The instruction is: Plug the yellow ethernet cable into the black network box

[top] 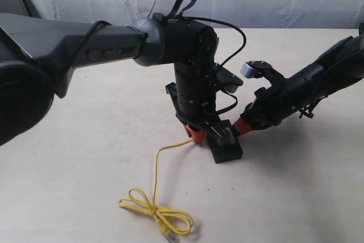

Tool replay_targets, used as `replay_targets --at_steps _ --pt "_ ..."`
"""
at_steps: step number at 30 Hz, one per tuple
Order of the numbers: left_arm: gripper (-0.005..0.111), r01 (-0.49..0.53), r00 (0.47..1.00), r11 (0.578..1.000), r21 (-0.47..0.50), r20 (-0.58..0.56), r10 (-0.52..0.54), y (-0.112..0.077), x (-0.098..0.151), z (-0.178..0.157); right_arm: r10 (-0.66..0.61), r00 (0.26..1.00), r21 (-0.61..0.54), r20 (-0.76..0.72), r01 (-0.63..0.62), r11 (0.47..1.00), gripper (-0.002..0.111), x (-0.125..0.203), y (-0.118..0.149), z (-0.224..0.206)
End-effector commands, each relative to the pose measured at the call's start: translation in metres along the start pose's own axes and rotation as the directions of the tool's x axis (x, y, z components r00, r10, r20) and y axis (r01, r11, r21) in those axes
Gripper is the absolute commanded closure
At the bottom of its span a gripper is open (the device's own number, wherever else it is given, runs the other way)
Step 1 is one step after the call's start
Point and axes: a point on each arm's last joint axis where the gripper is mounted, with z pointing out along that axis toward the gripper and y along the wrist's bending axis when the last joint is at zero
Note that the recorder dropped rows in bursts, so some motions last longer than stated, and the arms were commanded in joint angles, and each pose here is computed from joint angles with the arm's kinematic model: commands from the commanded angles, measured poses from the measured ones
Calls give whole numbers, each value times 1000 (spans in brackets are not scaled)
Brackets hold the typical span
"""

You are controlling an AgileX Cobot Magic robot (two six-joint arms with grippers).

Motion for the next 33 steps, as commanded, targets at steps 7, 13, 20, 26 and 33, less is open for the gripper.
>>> replay_targets --at_steps 7,13,20,26,33 --pt "107 -14 990 999 44 142 8 -9 -14 -3 -22 1000 -98 9 23 995 109 -6 13 3" --pt "107 -24 989 999 41 149 18 -9 -15 -3 -53 999 -139 10 54 989 109 -6 17 3" --pt "107 -112 980 992 61 173 100 -12 -16 -4 -82 996 -136 25 85 987 109 -7 17 3" --pt "107 -202 975 978 48 110 195 -11 -10 -3 -78 996 -43 38 79 996 109 -8 9 4" --pt "107 -169 982 983 75 102 161 -13 -9 -3 -64 997 -43 47 66 997 109 -9 9 4"
